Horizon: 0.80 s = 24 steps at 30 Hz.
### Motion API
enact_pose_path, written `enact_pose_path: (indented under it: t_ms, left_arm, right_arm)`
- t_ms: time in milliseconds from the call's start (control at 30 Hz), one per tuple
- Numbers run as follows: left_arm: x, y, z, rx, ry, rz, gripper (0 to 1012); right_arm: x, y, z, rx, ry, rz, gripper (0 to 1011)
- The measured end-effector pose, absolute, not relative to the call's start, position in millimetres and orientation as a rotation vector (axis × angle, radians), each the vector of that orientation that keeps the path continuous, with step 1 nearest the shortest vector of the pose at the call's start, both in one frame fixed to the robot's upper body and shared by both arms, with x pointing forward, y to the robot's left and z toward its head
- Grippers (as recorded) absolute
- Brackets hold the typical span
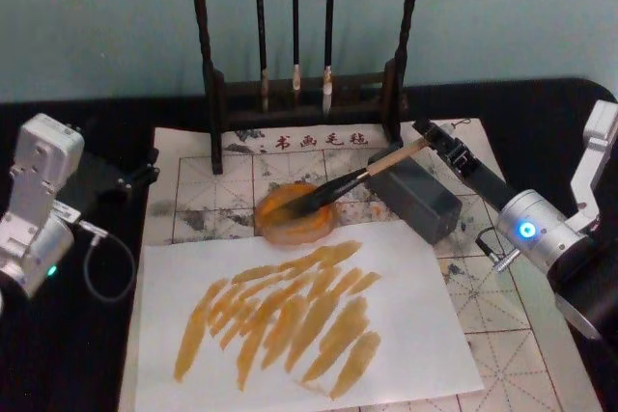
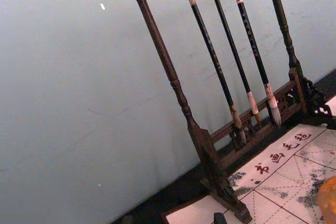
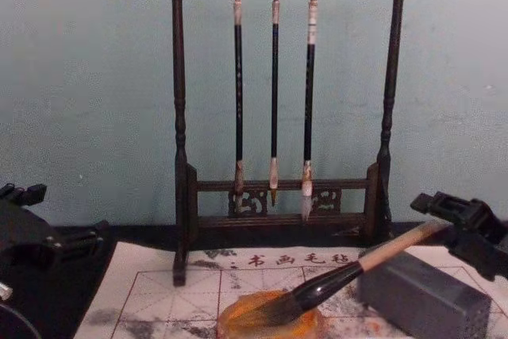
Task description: Pick up the brush from the inkstone, write on the paper, then place the brush back to its original position.
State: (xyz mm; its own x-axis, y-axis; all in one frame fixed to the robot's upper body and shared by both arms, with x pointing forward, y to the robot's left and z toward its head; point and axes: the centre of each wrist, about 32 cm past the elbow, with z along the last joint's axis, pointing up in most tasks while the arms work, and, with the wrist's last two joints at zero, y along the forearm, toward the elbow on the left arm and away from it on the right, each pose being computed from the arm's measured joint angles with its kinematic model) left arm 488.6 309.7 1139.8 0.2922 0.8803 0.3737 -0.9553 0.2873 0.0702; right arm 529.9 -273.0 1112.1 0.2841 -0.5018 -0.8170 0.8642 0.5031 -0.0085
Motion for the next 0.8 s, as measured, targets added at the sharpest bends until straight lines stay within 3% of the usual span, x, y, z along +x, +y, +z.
enact_pose_path:
  t_ms: [367,800]
  left_arm:
    - [488.6,309.7,1139.8,0.304,-0.285,1.248,1001]
    - [488.6,309.7,1139.8,0.305,-0.285,1.248,1001]
  right_arm:
    - [529.9,-273.0,1112.1,0.491,0.87,-0.964,198]
    - [529.9,-273.0,1112.1,0.491,0.87,-0.964,195]
